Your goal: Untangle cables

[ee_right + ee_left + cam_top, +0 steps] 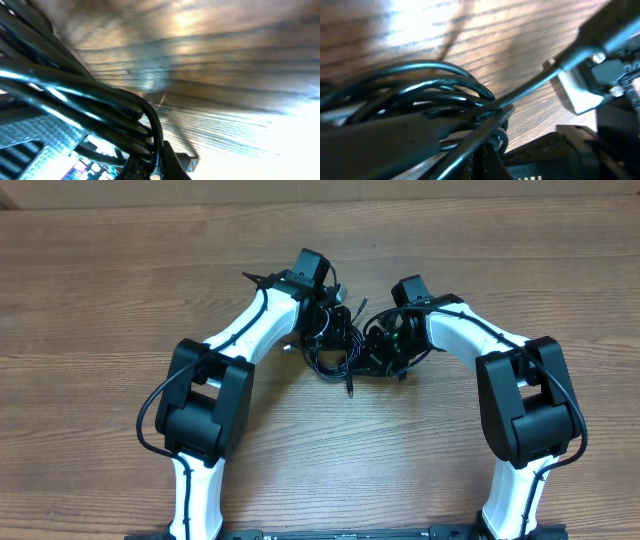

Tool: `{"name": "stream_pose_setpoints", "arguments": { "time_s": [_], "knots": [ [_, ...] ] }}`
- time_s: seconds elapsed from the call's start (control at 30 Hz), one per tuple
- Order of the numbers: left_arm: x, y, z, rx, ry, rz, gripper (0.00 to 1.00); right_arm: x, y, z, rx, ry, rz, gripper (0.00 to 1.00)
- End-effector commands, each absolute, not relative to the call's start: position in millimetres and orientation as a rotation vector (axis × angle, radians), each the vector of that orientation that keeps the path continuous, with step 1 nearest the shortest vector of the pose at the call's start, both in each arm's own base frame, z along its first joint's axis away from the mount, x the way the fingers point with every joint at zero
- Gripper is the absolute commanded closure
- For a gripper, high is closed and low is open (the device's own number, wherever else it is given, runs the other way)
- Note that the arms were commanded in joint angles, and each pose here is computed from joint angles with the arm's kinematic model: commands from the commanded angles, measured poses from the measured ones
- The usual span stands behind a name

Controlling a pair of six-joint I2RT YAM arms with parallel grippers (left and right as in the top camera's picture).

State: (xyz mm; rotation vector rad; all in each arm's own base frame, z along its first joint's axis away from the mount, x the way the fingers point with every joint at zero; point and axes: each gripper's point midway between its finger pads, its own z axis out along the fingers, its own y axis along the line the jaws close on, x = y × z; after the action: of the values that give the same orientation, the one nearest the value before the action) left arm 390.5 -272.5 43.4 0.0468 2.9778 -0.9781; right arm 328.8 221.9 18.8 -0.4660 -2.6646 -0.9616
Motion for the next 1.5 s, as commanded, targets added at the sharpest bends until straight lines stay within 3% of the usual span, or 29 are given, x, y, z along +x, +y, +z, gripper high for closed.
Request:
{"name": "stream_pose_setpoints", "arguments": {
  "time_s": [0.0, 0.27, 0.53, 0.87, 1.13, 1.47],
  "knots": [
    [434, -275, 127, 0.0, 2.721, -1.147, 0.96, 309, 224, 12, -0.419, -2.628, -0.918, 0.96],
    [457, -256, 124, -0.168, 2.688, -1.045, 0.96, 309, 223, 10, -0.383, -2.648, -0.913, 0.96],
    [450, -284, 154, -0.11, 2.615, -1.359, 0.96, 311, 219, 7, -0.386, -2.677, -0.88, 0.96],
    [397, -249, 96, -0.086, 2.958, -0.92, 0.96, 312, 219, 7, -0.384, -2.682, -0.885, 0.96],
    [364, -241, 80, 0.014, 3.09, -0.785, 0.95, 314, 219, 6, -0.382, -2.688, -0.885, 0.96],
    [339, -255, 32, 0.063, 3.222, -0.679, 0.79, 314, 219, 6, -0.381, -2.691, -0.888, 0.96]
  ]
}}
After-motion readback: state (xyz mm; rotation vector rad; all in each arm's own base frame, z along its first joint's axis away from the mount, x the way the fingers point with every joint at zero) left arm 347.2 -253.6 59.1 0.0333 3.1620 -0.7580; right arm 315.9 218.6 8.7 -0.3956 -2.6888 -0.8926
